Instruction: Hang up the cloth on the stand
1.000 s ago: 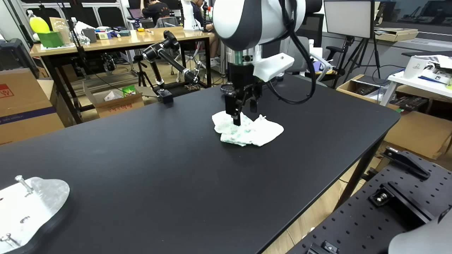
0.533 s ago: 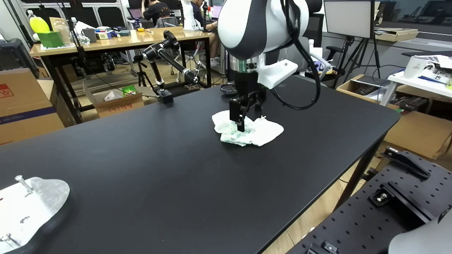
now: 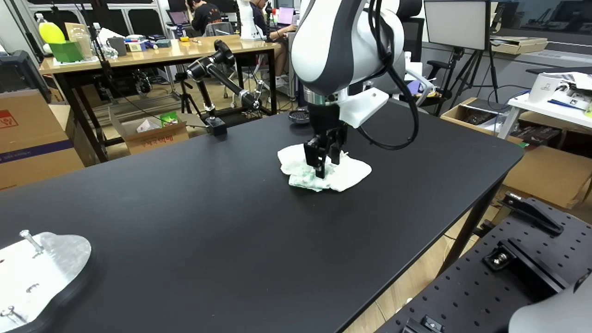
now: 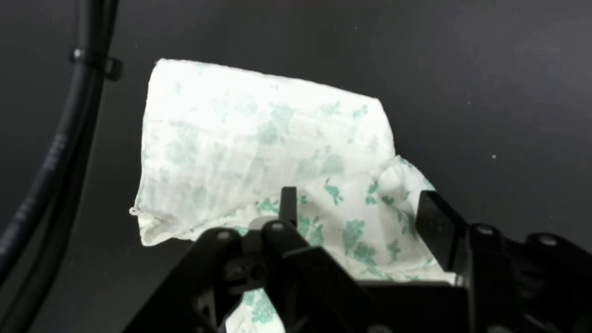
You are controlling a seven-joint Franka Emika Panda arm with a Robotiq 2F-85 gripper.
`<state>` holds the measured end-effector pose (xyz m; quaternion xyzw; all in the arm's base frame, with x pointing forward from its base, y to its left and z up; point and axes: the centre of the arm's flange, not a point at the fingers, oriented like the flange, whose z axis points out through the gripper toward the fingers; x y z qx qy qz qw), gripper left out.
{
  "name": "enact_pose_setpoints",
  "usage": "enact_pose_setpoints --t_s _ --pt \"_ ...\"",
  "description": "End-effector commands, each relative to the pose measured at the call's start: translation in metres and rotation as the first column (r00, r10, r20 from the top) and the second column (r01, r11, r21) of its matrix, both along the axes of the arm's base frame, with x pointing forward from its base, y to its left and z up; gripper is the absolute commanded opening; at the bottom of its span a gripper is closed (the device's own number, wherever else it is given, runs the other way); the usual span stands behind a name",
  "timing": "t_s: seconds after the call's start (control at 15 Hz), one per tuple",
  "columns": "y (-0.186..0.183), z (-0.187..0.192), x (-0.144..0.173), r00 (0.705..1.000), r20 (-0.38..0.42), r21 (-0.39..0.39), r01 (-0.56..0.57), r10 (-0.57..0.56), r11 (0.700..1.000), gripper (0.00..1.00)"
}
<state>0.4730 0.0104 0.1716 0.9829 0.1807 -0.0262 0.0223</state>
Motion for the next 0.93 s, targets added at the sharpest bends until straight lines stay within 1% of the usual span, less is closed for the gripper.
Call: enact_pose_setpoints --t_s 0.0,0.07,0.33,0.4,0.6,0.73,0.87 --pt "-0.003 -0.004 0.008 1.0 0.016 -0.007 0.002 -0.002 1.0 0.39" --pt "-0.003 -0.003 0.009 1.0 0.022 -0.006 0.003 -0.003 1.0 0.31" --pt "-0.004 0.004 0.011 0.999 0.035 -0.006 0.008 -0.008 1.0 0.05" --pt "-0.004 0.008 0.012 0.999 0.037 -0.006 0.013 -0.013 1.0 0.0" --pt "-0.004 0.03 0.018 0.998 0.043 -0.009 0.04 -0.039 0.999 0.0" --pt "-0.005 0.057 0.028 0.997 0.046 -0.016 0.067 -0.066 0.998 0.01" --pt "-0.005 0.094 0.041 0.994 0.052 -0.021 0.093 -0.092 0.995 0.01"
